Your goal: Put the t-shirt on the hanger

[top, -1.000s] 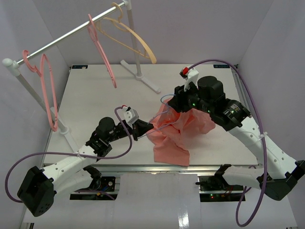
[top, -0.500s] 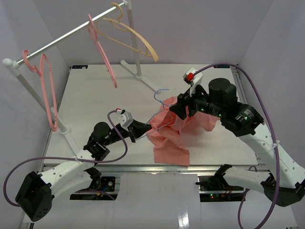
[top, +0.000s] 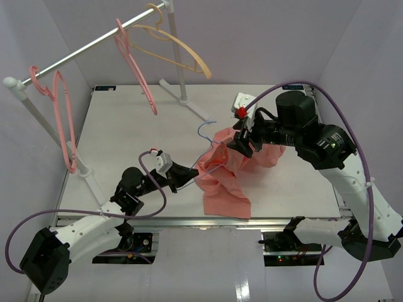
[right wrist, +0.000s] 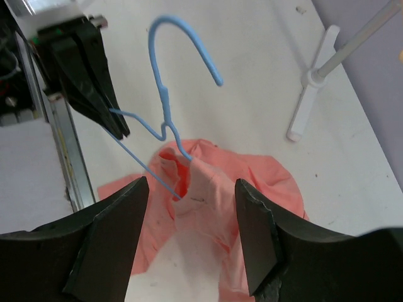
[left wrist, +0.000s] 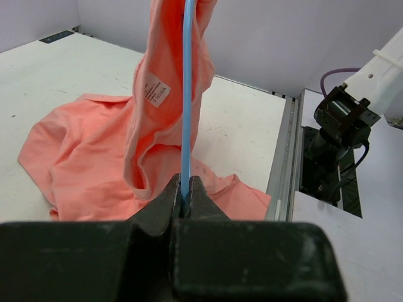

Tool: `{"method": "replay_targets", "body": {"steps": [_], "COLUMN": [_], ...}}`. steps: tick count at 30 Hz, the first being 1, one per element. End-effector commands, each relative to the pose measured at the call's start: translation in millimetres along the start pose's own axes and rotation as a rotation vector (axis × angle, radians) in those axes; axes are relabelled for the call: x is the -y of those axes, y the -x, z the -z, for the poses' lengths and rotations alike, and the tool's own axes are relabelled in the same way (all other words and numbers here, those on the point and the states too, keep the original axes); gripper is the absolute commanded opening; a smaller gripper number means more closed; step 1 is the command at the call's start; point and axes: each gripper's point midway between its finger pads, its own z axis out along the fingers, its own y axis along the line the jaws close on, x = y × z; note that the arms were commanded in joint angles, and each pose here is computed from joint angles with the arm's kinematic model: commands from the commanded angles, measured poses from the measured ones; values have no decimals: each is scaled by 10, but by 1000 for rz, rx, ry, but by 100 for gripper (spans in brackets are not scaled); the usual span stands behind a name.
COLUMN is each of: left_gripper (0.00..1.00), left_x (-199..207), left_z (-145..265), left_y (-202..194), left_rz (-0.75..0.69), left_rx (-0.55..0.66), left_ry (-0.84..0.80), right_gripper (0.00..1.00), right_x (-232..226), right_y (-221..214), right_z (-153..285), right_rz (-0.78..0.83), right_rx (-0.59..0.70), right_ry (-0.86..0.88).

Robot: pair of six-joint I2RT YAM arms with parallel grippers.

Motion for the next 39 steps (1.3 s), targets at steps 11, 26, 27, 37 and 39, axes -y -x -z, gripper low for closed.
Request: {"method": "replay_targets", "body": {"steps": [11, 26, 27, 37, 39], "left_gripper": [0, 0, 0, 0, 0], "left_x": [265, 345, 352, 364, 367], "left_z": [145, 201, 205, 181, 164], "left_y": [76, 126, 141, 208, 255], "left_rz": [-45, -70, -74, -74, -77], "left_rx": [78, 109, 114, 125, 135], "left_ry": [-98, -125, -127, -134, -137], "right_gripper": [63, 59, 58, 38, 38], "right_x": [-119, -292, -307, -353, -379], "right_y": [-275, -622, -660, -624, -599], "right_z": [10, -222, -231, -412, -446], "right_rz": [404, 322, 313, 272, 257], "right_rx": [-74, -140, -149, -94, -73], "right_ry": [159, 280, 284, 319, 329]}}
